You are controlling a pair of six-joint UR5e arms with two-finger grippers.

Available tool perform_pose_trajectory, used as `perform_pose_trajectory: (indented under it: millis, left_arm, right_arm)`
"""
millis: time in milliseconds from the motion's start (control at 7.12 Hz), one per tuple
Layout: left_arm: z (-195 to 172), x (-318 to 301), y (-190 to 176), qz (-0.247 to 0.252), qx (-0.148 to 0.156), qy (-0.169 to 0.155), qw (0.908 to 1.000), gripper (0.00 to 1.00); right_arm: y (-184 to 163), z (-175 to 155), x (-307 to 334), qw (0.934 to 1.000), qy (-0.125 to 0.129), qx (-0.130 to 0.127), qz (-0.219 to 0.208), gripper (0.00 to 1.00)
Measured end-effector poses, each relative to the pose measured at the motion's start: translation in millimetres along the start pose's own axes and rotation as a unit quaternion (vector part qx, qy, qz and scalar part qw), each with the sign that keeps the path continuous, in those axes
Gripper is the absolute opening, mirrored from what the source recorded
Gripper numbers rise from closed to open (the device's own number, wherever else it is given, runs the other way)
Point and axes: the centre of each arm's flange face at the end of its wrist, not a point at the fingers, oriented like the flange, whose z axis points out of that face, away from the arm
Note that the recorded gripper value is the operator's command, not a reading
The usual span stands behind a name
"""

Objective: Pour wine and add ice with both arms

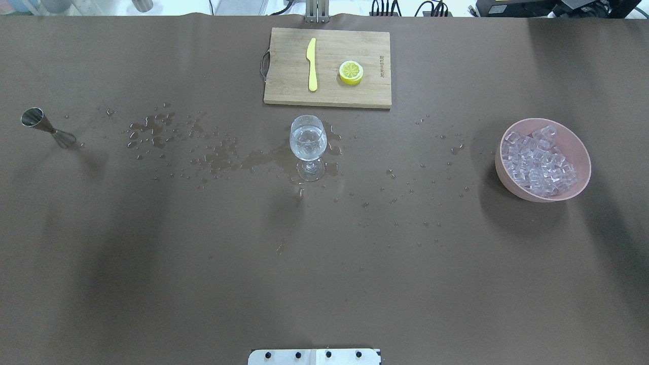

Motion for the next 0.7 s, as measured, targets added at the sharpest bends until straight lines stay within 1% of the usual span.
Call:
perform_pose_trajectory:
  millis: [702]
  left_arm:
    - [-4.0,5.8,-3.8,0.001,0.003,0.001,1.0000,0.98]
  right_arm:
    - [-0.7,12.5,0.0,0.9999,-0.002,-0.010,-0.001,1.00]
